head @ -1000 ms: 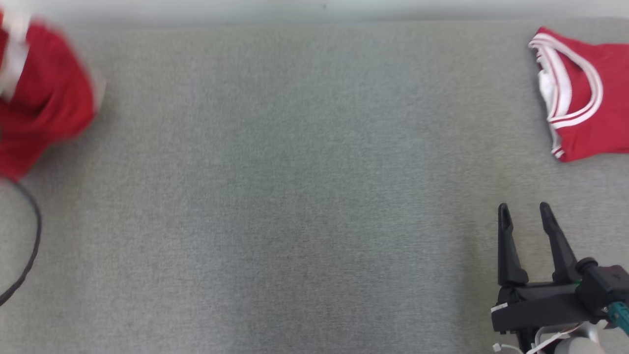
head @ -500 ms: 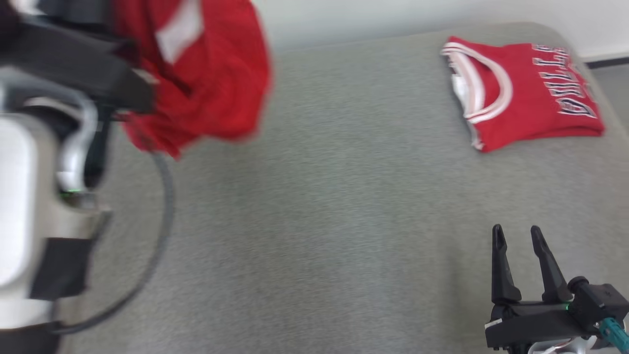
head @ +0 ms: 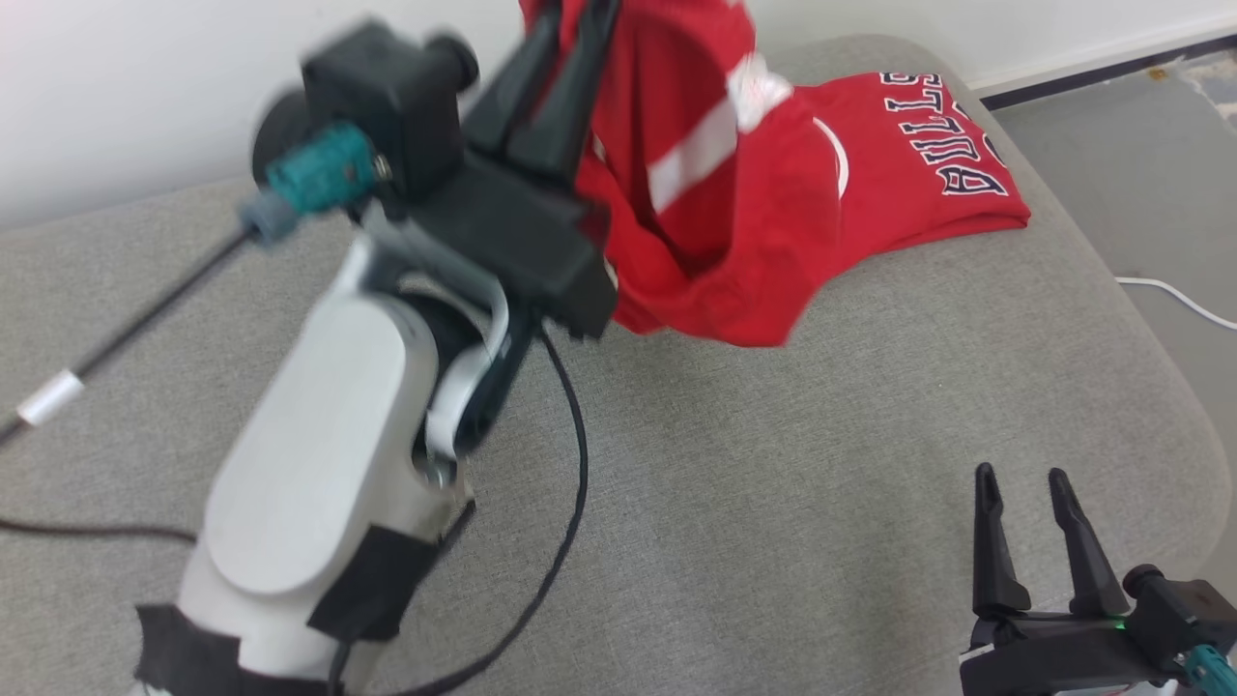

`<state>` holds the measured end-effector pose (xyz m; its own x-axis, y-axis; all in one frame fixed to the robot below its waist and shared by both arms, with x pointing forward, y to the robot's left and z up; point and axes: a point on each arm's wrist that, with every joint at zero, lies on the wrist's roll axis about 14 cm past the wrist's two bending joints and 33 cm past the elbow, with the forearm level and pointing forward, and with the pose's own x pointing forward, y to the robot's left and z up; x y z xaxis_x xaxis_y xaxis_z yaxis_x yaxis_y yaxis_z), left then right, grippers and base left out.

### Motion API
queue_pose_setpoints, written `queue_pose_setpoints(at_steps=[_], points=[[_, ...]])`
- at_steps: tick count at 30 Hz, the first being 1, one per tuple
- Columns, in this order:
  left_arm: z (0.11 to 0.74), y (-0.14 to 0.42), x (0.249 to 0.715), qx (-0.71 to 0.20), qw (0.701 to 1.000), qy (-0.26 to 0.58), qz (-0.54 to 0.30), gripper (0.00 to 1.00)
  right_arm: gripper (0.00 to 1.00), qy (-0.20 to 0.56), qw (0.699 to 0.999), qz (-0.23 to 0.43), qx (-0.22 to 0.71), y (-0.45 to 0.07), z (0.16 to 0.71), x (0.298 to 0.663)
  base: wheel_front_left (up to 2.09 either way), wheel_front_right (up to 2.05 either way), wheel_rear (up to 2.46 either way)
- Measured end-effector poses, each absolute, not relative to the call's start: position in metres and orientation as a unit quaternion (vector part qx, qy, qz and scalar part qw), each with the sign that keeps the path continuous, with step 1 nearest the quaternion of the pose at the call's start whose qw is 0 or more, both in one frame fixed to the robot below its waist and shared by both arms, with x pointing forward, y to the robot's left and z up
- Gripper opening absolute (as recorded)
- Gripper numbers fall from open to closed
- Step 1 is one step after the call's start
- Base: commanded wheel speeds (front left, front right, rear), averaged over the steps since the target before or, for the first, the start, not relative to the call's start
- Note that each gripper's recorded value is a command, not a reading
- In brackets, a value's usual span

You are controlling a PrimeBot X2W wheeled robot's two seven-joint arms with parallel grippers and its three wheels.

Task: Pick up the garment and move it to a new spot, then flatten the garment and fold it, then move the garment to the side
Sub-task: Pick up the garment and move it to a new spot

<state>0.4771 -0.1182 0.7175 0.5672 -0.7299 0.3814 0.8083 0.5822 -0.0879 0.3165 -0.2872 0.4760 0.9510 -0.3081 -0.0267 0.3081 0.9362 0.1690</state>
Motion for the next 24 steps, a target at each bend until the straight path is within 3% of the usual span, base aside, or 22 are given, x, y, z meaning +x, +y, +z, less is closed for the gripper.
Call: queue_pose_setpoints(at_steps=[5, 13, 18, 19, 20, 21, 24], points=[[0.658, -0.101, 0.487, -0.129, 0.897, -0.091, -0.413, 0.00, 1.00, 0.004, 0.985, -0.148, 0.084, -0.283, 0.474, 0.322, 0.00, 0.00, 0.00], [0.535, -0.013, 0.500, -0.101, 0.946, 0.034, -0.307, 0.00, 1.00, 0.010, 0.991, -0.105, 0.076, -0.260, 0.470, 0.347, 0.00, 0.00, 0.00], [0.495, 0.034, 0.497, -0.079, 0.961, 0.069, -0.255, 0.00, 1.00, 0.017, 0.993, -0.086, 0.076, -0.249, 0.465, 0.356, 0.00, 0.00, 0.00], [0.491, 0.043, 0.498, -0.077, 0.964, 0.071, -0.243, 0.13, 1.00, 0.018, 0.993, -0.083, 0.077, -0.247, 0.464, 0.357, 0.00, 0.00, 0.00], [0.488, 0.049, 0.497, -0.075, 0.966, 0.072, -0.235, 0.95, 1.00, 0.018, 0.994, -0.081, 0.077, -0.246, 0.464, 0.358, 0.00, 0.00, 0.00], [0.487, 0.053, 0.496, -0.075, 0.968, 0.072, -0.228, 1.00, 1.00, 0.018, 0.994, -0.078, 0.078, -0.244, 0.464, 0.360, 0.00, 0.00, 0.00], [0.490, 0.062, 0.493, -0.083, 0.971, 0.059, -0.215, 1.00, 1.00, 0.019, 0.994, -0.071, 0.080, -0.239, 0.463, 0.362, 0.00, 0.00, 0.00]])
